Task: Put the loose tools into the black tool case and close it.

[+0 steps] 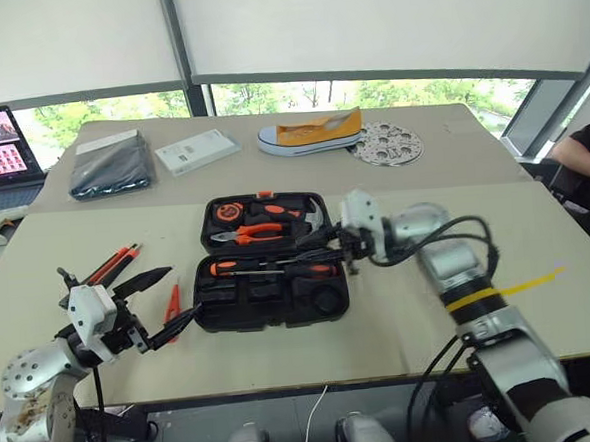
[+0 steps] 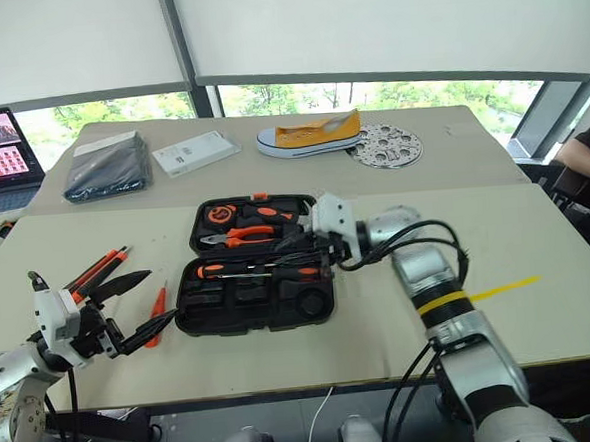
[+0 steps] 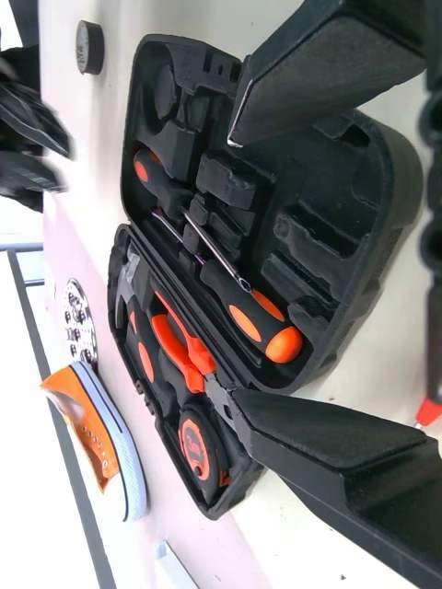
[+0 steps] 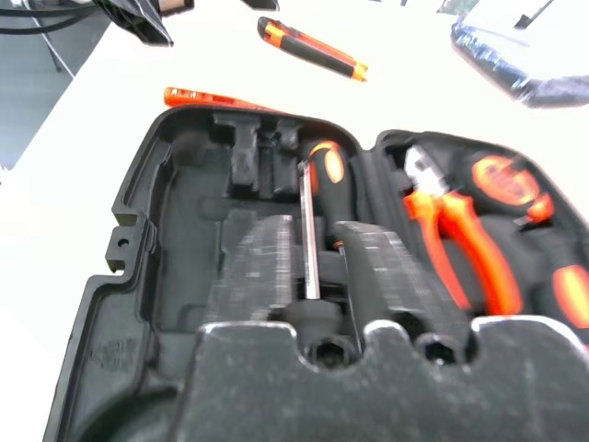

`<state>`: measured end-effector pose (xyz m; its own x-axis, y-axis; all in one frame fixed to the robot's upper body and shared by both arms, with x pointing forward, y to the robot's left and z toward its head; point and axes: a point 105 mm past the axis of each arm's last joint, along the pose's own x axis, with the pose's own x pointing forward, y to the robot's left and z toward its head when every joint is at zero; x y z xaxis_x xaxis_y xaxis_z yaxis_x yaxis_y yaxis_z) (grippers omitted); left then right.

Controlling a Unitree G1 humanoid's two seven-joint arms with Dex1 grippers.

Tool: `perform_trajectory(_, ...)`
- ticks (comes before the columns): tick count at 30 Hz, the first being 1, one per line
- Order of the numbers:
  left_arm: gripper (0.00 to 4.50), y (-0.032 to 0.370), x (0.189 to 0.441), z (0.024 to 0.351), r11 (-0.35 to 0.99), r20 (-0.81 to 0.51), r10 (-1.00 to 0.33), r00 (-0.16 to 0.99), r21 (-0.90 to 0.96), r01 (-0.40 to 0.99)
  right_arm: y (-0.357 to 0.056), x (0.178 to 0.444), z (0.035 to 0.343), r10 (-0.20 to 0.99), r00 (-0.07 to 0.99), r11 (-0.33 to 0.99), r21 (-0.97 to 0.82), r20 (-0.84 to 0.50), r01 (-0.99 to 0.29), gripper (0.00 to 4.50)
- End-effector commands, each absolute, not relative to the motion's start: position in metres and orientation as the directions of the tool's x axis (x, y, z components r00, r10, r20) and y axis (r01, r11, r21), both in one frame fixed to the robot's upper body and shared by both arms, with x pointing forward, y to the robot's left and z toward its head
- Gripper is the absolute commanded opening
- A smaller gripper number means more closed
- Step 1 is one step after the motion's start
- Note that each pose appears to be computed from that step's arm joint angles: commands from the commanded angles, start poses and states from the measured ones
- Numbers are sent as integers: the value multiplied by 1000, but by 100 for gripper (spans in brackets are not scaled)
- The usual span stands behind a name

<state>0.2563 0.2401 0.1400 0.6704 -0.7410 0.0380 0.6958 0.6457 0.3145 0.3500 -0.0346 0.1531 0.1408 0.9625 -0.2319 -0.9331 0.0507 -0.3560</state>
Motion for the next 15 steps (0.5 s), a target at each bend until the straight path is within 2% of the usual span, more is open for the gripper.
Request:
perform_trajectory(1,450,243,255,143,653,50,-732,679,334,680,-34,363,138,939,213,103,-372,-269,-923,4)
perform_trajectory(4,450,242,254,144,653,46,-732,680,334,680,-34,366,111,902,214,87,-328,-375,-941,4)
perform_trajectory(13,450,244,248,140,662,24,-720,694,324,676,-28,368,90,849,226,64,-330,-478,-942,4)
perform_trajectory(15,450,249,246,139,679,18,-703,711,316,663,-25,369,109,888,243,94,-364,-389,-927,4)
